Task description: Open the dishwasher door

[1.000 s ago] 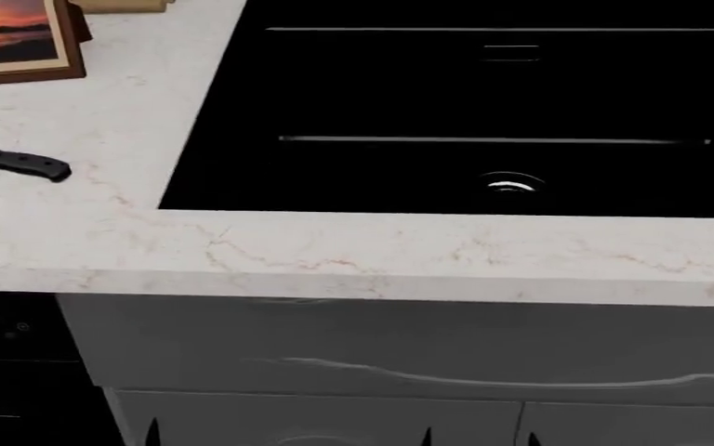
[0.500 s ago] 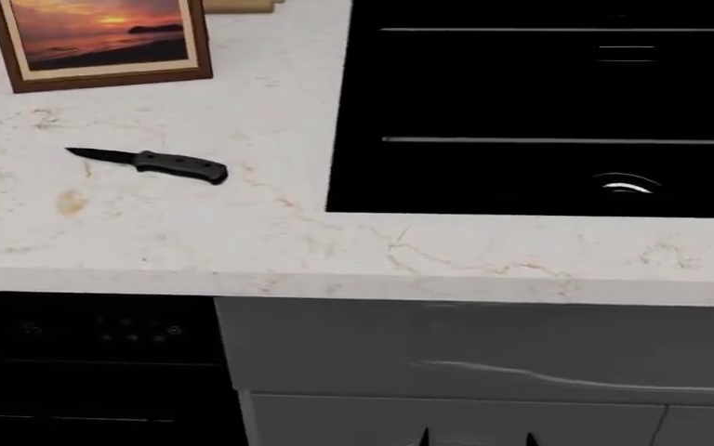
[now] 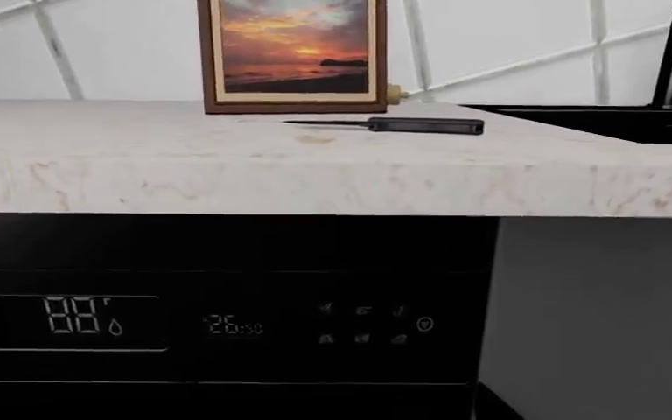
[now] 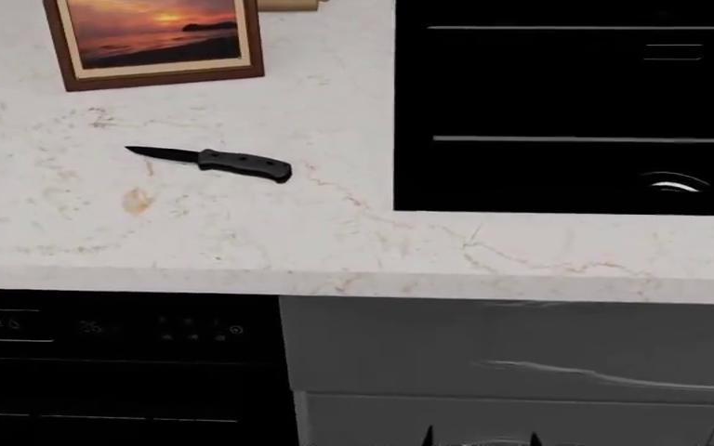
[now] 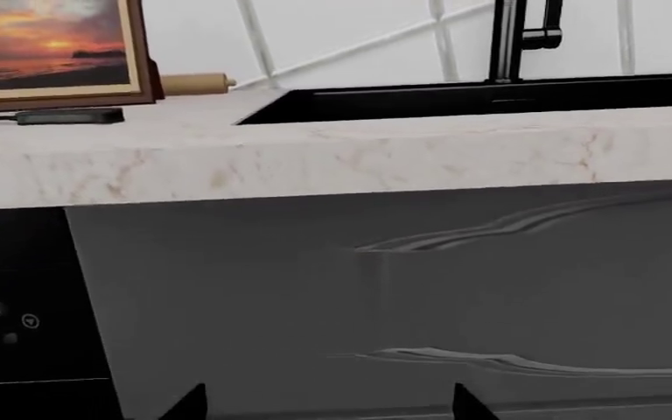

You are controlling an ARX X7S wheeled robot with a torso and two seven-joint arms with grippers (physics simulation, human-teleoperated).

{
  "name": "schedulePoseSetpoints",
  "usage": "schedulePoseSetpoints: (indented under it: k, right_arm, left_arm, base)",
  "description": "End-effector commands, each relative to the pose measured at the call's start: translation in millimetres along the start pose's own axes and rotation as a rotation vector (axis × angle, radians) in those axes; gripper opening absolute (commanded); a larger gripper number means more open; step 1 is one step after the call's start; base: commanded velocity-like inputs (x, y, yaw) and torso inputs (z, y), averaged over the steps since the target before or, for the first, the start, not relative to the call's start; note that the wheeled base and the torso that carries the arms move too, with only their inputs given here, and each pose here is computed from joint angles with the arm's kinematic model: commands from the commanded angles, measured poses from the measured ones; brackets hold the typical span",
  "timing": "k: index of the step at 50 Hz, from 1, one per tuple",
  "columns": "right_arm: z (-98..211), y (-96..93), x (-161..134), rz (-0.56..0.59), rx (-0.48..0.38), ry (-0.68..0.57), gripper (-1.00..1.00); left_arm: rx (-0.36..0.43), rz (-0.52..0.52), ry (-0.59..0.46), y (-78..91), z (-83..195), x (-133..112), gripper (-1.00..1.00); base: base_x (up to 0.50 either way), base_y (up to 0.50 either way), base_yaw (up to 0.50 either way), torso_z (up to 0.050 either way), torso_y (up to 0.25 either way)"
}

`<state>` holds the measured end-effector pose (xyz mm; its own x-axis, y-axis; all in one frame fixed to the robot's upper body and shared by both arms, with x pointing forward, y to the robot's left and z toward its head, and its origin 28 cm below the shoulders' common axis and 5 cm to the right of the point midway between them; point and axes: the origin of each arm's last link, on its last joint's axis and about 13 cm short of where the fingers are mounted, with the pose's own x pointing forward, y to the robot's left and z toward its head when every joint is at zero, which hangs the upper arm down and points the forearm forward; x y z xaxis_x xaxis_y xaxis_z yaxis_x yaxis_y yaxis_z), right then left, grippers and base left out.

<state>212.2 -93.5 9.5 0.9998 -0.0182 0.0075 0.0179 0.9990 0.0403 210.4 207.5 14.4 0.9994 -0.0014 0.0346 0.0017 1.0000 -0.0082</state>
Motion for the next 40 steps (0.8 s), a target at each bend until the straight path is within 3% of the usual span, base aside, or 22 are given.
schedulePoseSetpoints:
  k: [1,40]
  right_arm:
    - [-0.1,-1.1,-0.7,-0.006,0.008,-0.003,1.00]
    - [6.2,0.3,-3.2,-0.042,-0.026,-0.003,1.00]
  left_arm:
    - [-0.047,-0.011,0.020,-1.8,1.8,0.0,1.00]
    - [-0.041,-0.022,0.014,-1.9,4.7,-3.8,1.00]
  base:
    - [0.00,0.00,0.00,-0.050,0.000]
    - [0.00,0.00,0.00,-0.050,0.000]
